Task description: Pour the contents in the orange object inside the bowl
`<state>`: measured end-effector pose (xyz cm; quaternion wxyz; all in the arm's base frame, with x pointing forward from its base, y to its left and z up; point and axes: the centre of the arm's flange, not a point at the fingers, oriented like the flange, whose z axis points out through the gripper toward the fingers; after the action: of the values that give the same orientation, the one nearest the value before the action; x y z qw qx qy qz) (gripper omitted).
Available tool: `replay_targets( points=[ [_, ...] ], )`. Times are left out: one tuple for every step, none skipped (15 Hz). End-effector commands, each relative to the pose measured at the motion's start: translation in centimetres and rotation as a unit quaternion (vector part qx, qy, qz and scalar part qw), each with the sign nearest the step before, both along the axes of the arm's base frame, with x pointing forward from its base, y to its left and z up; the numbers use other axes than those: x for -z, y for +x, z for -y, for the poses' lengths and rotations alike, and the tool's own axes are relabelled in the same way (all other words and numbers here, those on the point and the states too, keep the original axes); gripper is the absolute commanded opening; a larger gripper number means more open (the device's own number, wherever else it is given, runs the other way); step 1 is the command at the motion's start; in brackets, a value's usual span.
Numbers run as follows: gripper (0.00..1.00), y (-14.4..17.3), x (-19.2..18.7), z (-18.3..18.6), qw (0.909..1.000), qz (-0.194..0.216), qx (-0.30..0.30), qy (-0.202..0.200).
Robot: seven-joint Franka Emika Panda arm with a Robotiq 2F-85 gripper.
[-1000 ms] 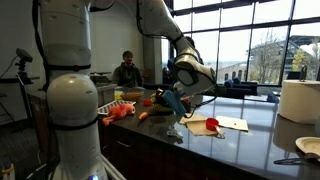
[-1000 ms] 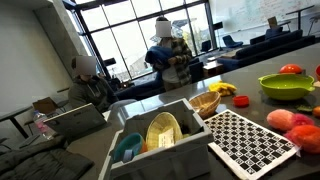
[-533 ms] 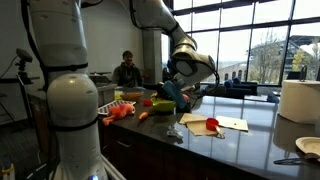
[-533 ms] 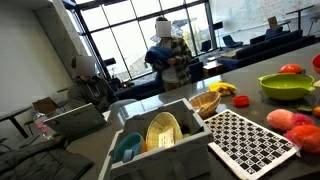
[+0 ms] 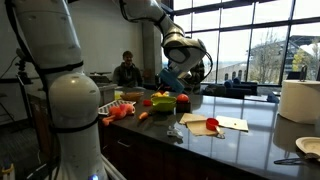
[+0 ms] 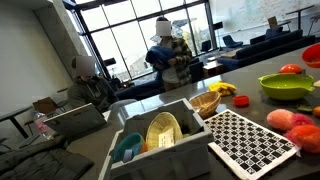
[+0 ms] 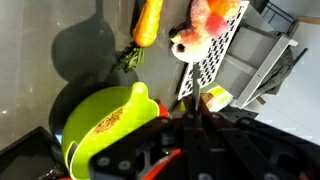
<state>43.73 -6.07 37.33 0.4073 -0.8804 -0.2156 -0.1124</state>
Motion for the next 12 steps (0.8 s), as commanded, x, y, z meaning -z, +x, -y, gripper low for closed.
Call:
replay_targets(
  points=[
    [0.01,0.3,-1.4,-2.7,0.9992,0.001,0.006,-0.041],
    [0.01,0.6,-1.4,-3.4,0.9986,0.003,0.008,-0.053],
    [0.01,0.8,-1.5,-4.1,0.9978,0.004,0.009,-0.066],
    [0.01,0.9,-1.4,-4.6,0.9969,0.007,0.009,-0.078],
    [0.01,1.0,-1.4,-5.2,0.9957,0.009,0.010,-0.092],
    [0.01,1.2,-1.3,-5.7,0.9942,0.010,0.010,-0.107],
    [0.01,1.3,-1.2,-6.1,0.9927,0.012,0.012,-0.120],
    [0.01,1.5,-1.0,-6.5,0.9911,0.014,0.013,-0.131],
    [0.01,1.6,-0.9,-6.9,0.9894,0.015,0.015,-0.143],
    [0.01,1.7,-0.7,-7.4,0.9875,0.018,0.017,-0.155],
    [0.01,1.8,-0.5,-7.8,0.9857,0.021,0.018,-0.166],
    [0.01,1.8,-0.3,-8.2,0.9835,0.024,0.020,-0.178]
  ],
)
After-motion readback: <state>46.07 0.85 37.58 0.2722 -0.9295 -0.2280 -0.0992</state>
